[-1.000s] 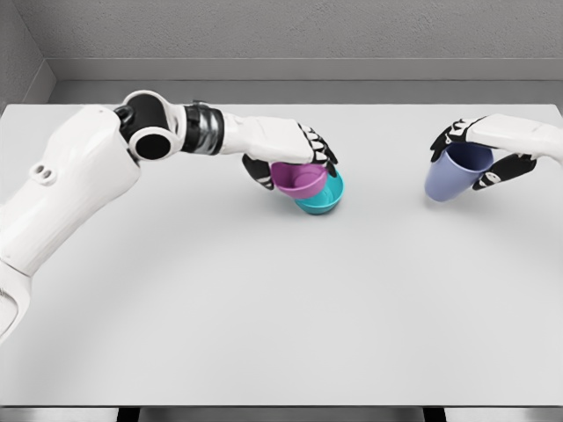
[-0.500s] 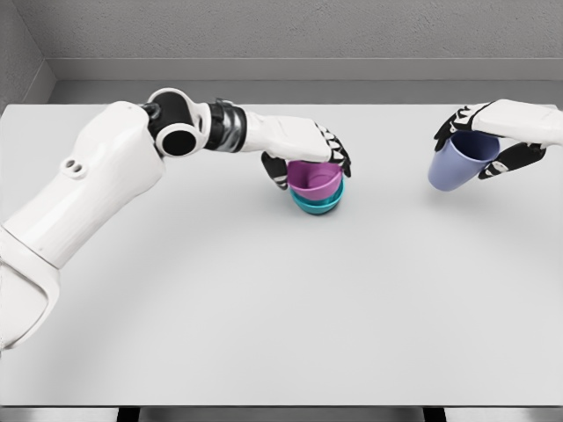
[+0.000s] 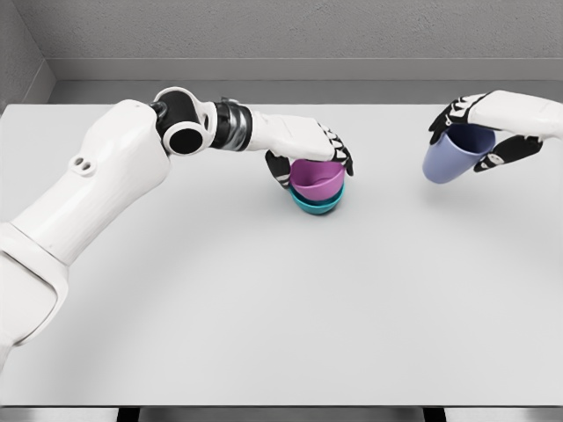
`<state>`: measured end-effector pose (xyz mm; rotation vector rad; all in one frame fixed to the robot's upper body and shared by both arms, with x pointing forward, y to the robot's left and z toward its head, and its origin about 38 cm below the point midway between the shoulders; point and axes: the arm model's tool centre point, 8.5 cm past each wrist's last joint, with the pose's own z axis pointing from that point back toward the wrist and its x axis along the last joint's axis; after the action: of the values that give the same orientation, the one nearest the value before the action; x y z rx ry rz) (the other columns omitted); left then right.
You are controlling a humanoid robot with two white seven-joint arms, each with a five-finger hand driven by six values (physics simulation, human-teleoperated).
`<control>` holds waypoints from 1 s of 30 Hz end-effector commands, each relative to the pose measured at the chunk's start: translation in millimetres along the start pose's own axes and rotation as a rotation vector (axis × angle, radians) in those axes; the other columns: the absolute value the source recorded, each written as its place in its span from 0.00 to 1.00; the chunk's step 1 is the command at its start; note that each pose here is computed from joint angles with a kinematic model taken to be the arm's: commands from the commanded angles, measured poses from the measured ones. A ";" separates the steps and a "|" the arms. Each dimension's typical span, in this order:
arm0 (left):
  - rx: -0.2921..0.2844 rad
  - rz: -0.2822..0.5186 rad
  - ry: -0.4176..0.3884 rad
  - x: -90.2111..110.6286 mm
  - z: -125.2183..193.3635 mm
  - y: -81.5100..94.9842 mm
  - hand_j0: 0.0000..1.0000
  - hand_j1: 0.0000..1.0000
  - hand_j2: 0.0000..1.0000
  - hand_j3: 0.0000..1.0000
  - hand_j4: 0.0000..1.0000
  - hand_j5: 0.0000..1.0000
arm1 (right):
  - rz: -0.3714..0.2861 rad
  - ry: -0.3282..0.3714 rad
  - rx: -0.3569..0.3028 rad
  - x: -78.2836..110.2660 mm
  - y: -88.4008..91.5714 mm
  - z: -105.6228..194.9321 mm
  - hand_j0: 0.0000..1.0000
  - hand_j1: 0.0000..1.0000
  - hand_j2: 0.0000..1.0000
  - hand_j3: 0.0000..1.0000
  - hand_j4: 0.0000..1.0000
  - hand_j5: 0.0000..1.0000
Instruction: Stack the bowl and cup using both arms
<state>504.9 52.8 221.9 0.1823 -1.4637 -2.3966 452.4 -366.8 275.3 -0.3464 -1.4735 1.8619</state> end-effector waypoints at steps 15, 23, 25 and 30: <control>-0.005 0.005 0.011 -2.2 -2.1 -0.6 1.00 1.00 1.00 1.00 1.00 1.00 | 0.006 -0.022 -0.008 6.8 -3.4 -3.7 0.62 0.62 0.62 0.62 0.62 0.62; 0.001 0.007 0.014 -3.6 0.3 -0.3 1.00 1.00 1.00 1.00 1.00 1.00 | 0.012 -0.036 -0.011 11.1 -4.7 -5.9 0.62 0.62 0.62 0.62 0.62 0.62; 0.016 0.010 0.012 -3.4 2.7 2.8 1.00 1.00 1.00 1.00 1.00 1.00 | 0.016 -0.040 -0.013 12.8 -5.7 -6.4 0.62 0.62 0.62 0.62 0.62 0.62; 0.028 0.013 0.035 -11.7 16.3 2.8 1.00 1.00 1.00 1.00 1.00 1.00 | 0.016 -0.043 -0.017 13.3 -6.2 -7.4 0.62 0.62 0.62 0.62 0.62 0.62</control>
<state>510.9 65.5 228.5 0.2147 -1.4714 -2.3644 449.8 -352.1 280.6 -0.3313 -1.5133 1.8892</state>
